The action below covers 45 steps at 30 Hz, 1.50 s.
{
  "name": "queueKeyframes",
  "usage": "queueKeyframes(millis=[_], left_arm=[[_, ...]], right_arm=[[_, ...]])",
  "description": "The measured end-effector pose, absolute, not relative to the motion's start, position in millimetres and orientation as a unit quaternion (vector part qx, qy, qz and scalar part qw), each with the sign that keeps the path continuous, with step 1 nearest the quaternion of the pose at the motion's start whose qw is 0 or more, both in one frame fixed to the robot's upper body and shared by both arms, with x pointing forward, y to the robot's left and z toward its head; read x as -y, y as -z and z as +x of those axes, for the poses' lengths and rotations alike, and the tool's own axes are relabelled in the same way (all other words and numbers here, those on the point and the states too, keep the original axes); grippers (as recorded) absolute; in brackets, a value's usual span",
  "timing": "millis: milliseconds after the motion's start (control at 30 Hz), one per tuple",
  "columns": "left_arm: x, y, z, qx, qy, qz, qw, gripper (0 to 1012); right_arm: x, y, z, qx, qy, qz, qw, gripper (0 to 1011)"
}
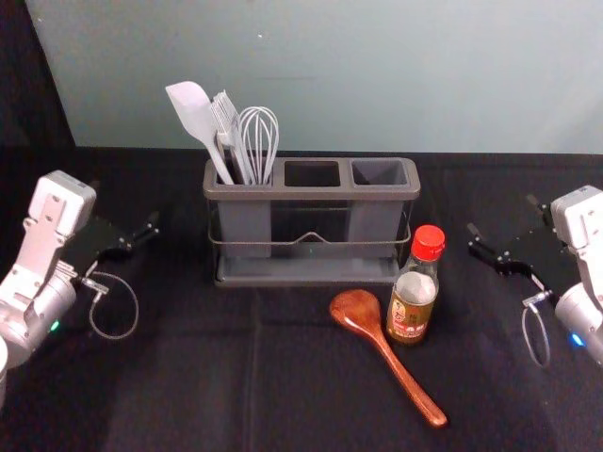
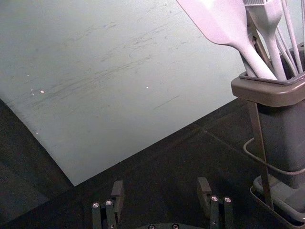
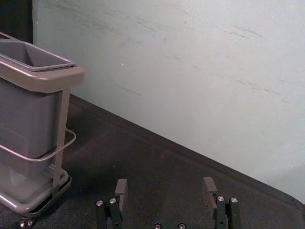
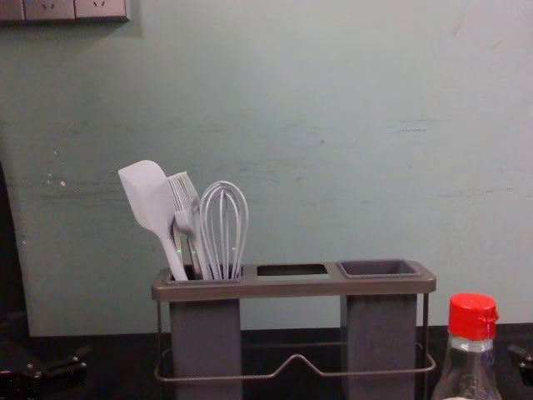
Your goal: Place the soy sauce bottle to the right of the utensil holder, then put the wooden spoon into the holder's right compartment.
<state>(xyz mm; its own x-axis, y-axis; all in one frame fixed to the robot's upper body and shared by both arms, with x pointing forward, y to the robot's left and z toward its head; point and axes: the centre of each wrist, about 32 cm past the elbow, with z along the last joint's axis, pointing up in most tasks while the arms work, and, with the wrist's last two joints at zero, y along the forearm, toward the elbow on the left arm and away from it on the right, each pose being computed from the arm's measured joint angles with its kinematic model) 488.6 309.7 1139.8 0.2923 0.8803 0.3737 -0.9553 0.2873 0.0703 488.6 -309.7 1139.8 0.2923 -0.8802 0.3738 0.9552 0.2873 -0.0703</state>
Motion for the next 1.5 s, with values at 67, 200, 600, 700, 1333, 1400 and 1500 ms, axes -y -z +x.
queueKeyframes(millis=[67, 200, 600, 700, 1333, 1400, 1500], left_arm=[[-310, -1140, 489, 0.132, -0.58, 0.141, 0.791, 1005], [-310, -1140, 489, 0.132, -0.58, 0.141, 0.791, 1005], [-310, -1140, 489, 0.132, -0.58, 0.142, 0.791, 1005], [-310, -1140, 489, 0.132, -0.58, 0.141, 0.791, 1005], [-310, -1140, 489, 0.132, -0.58, 0.141, 0.791, 1005], [-310, -1140, 489, 0.132, -0.58, 0.141, 0.791, 1005], [-310, -1140, 489, 0.132, -0.58, 0.141, 0.791, 1005]], right_arm=[[310, -1140, 489, 0.132, 0.58, -0.141, 0.791, 1004], [310, -1140, 489, 0.132, 0.58, -0.141, 0.791, 1004], [310, -1140, 489, 0.132, 0.58, -0.141, 0.791, 1004], [310, -1140, 489, 0.132, 0.58, -0.142, 0.791, 1004], [312, -1139, 484, 0.131, 0.582, -0.134, 0.791, 1004], [314, -1139, 480, 0.129, 0.582, -0.127, 0.793, 1004], [317, -1139, 471, 0.129, 0.579, -0.119, 0.796, 1004]])
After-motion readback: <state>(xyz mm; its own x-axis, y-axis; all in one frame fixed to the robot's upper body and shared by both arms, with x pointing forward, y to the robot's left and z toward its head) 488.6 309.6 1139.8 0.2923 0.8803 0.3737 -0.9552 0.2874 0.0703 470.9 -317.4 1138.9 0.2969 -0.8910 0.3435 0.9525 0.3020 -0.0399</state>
